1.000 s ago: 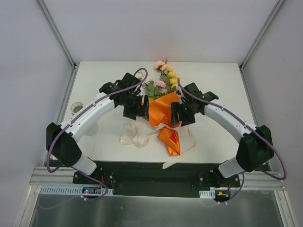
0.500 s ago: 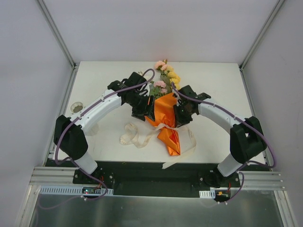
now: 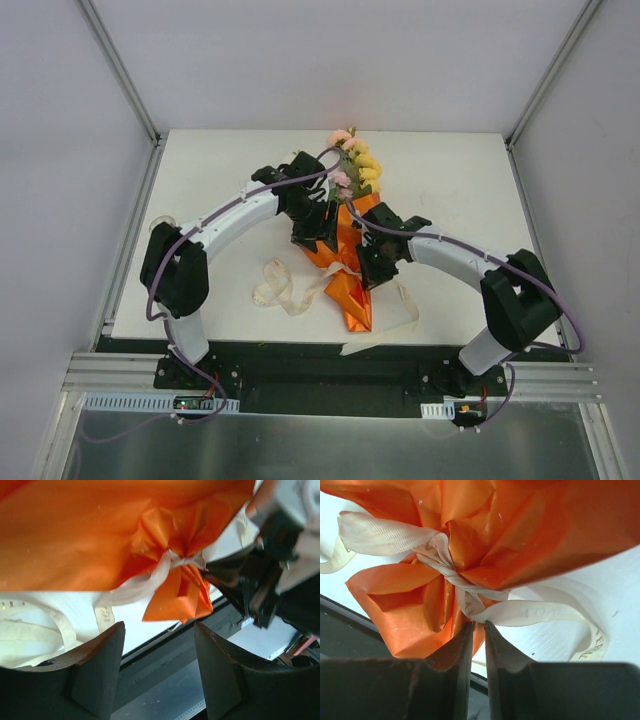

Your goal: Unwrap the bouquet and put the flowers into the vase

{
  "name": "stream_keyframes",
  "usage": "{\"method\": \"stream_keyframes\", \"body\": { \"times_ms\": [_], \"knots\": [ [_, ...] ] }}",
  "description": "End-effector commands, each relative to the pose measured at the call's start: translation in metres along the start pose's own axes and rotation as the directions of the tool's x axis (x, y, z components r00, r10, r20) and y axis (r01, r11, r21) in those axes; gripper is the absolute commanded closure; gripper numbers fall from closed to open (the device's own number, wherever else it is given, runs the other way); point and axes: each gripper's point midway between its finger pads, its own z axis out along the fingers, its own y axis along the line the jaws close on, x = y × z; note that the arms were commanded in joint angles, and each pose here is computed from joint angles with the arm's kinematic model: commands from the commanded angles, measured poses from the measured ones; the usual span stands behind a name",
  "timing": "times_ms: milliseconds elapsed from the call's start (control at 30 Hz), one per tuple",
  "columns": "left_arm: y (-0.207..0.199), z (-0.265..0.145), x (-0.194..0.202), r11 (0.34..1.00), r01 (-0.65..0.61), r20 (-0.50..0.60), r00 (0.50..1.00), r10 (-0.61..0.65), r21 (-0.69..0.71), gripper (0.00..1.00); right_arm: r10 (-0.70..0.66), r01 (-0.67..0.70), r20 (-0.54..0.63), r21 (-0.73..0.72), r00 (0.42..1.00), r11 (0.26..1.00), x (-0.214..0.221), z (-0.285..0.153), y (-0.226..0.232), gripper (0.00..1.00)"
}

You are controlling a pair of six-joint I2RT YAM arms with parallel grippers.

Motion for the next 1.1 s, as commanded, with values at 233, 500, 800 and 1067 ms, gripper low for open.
{"method": "stream_keyframes", "body": {
  "times_ms": [233,500,800,1067],
  "knots": [
    [0.008,0.023,-0.011,1.0,0.023,-0.019,1.0,-0.023,-0.017,0.47,0.005,0.009,0.177,-0.076,0.984,0.997,-0.023,-0.047,0.026,0.79],
    [0.015,0.026,0.005,0.999,0.047,-0.052,0.997,-0.049,-0.023,0.55,0.002,0.005,0.191,-0.036,0.982,0.999,-0.049,-0.038,0.01,0.79],
    [0.017,0.037,0.019,0.996,0.091,-0.117,0.989,-0.09,0.006,0.59,-0.015,0.022,0.161,-0.047,0.987,0.999,-0.053,-0.01,0.011,0.94],
    [-0.008,0.023,0.026,0.996,0.066,-0.107,0.992,-0.059,0.064,0.63,-0.042,0.054,0.179,-0.064,0.983,0.996,-0.037,-0.016,0.022,0.94]
  ]
}}
